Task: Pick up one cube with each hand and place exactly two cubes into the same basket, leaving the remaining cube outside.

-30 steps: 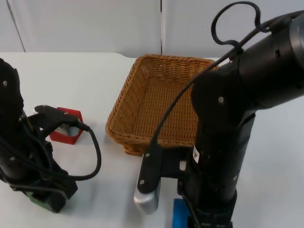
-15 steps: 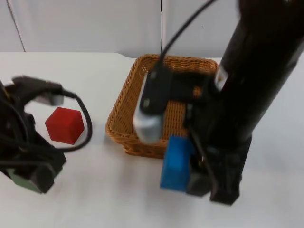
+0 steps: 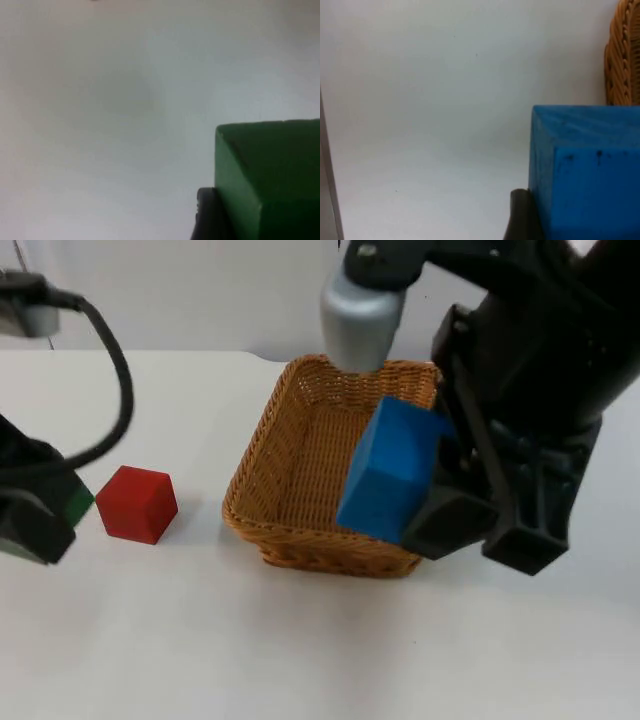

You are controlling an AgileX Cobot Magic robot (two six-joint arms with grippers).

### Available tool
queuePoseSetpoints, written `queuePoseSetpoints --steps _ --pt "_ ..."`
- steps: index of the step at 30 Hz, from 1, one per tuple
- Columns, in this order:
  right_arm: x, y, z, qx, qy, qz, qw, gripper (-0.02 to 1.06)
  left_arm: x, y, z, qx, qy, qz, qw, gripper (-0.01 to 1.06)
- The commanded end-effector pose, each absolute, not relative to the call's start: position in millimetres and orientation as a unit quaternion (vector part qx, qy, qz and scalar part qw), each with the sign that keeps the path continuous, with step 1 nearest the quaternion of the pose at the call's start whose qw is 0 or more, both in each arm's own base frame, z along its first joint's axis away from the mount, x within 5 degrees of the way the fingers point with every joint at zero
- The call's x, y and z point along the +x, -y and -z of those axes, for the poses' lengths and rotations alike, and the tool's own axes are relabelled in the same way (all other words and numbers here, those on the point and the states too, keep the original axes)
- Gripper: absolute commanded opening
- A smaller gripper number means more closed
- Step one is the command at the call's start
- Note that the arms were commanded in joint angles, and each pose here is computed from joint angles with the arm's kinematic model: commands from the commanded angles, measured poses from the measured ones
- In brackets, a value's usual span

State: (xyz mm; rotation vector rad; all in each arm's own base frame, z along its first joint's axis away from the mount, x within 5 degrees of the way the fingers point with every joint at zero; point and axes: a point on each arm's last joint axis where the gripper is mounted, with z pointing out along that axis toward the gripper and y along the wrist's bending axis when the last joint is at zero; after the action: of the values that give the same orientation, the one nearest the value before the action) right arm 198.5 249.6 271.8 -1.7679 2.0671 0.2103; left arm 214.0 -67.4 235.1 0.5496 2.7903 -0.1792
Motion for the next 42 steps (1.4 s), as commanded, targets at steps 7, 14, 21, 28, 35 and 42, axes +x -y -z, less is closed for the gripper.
queuePoseSetpoints --steps 7,14,21,28,35,42 --pt "196 -248 -275 -0.62 -0.752 -0.082 0.206 0.0 204 68 -250 0.163 -0.969 0.079 0.168 0.0" --pt "196 -248 -275 -0.611 -0.76 -0.084 0.205 0.0 204 70 -251 0.153 -0.97 0.096 0.165 0.0" --pt "199 -250 -276 -0.604 -0.76 -0.084 0.222 0.0 203 74 -252 0.136 -0.969 0.124 0.165 0.0" --pt "209 -246 -278 -0.572 -0.779 -0.059 0.249 0.0 204 78 -253 0.123 -0.967 0.143 0.173 0.0" --pt "235 -222 -279 -0.509 -0.82 -0.056 0.255 0.0 208 80 -255 0.111 -0.963 0.156 0.19 0.0" --pt "260 -196 -280 -0.435 -0.857 -0.069 0.267 0.0 215 83 -257 0.095 -0.955 0.169 0.225 0.0"
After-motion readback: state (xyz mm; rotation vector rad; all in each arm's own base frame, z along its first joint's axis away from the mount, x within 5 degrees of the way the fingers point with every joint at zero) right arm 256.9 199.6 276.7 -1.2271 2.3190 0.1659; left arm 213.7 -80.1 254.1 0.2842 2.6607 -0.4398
